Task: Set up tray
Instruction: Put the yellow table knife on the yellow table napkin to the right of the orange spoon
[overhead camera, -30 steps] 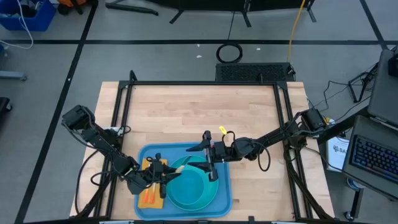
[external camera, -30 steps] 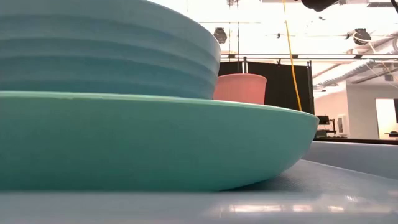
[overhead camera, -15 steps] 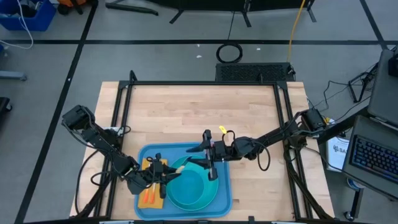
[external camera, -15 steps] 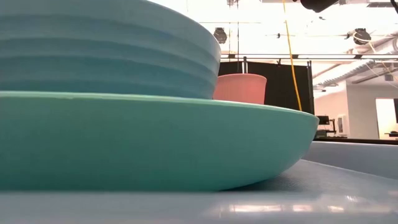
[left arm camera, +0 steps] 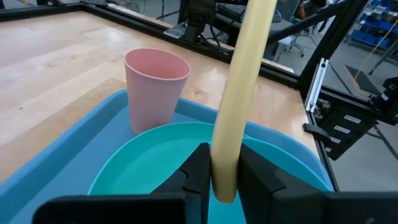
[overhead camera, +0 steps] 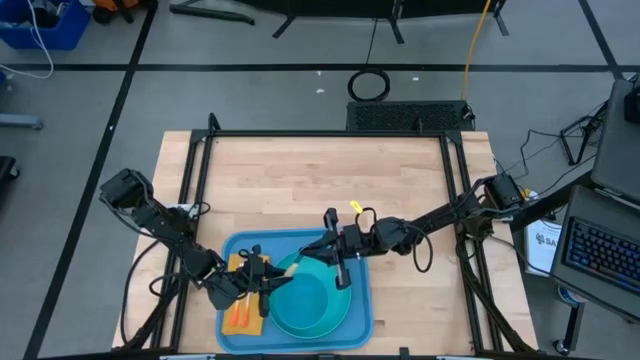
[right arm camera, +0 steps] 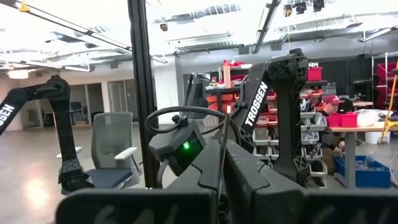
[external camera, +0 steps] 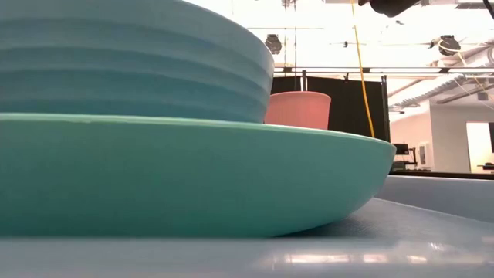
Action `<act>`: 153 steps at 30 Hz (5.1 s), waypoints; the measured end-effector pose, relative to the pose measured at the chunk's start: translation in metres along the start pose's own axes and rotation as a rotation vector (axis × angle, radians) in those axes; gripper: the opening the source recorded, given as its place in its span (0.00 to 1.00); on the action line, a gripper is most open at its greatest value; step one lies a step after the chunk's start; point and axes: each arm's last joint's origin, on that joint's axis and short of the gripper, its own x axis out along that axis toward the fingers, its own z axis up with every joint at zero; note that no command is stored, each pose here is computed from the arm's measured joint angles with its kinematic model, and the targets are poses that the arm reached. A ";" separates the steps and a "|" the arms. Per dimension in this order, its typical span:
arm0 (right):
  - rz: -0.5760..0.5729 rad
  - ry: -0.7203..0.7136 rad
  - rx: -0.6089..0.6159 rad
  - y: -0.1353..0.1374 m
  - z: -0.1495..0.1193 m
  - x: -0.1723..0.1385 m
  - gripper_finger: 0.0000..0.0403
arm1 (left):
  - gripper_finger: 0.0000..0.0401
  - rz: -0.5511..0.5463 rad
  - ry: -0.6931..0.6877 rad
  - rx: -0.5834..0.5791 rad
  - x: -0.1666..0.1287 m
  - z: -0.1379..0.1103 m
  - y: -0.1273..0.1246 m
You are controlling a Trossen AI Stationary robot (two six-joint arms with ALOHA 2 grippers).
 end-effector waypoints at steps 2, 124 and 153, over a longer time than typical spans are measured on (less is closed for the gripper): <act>-0.002 0.003 0.008 0.000 0.000 0.000 0.01 | 0.16 -0.002 0.006 -0.013 0.000 0.000 0.000; 0.106 0.303 0.542 -0.015 -0.109 0.117 0.00 | 0.20 -0.061 -0.260 0.521 -0.194 0.036 -0.027; -0.021 0.361 0.537 -0.001 -0.133 0.112 0.00 | 0.20 -0.045 -0.260 0.513 -0.190 0.036 -0.026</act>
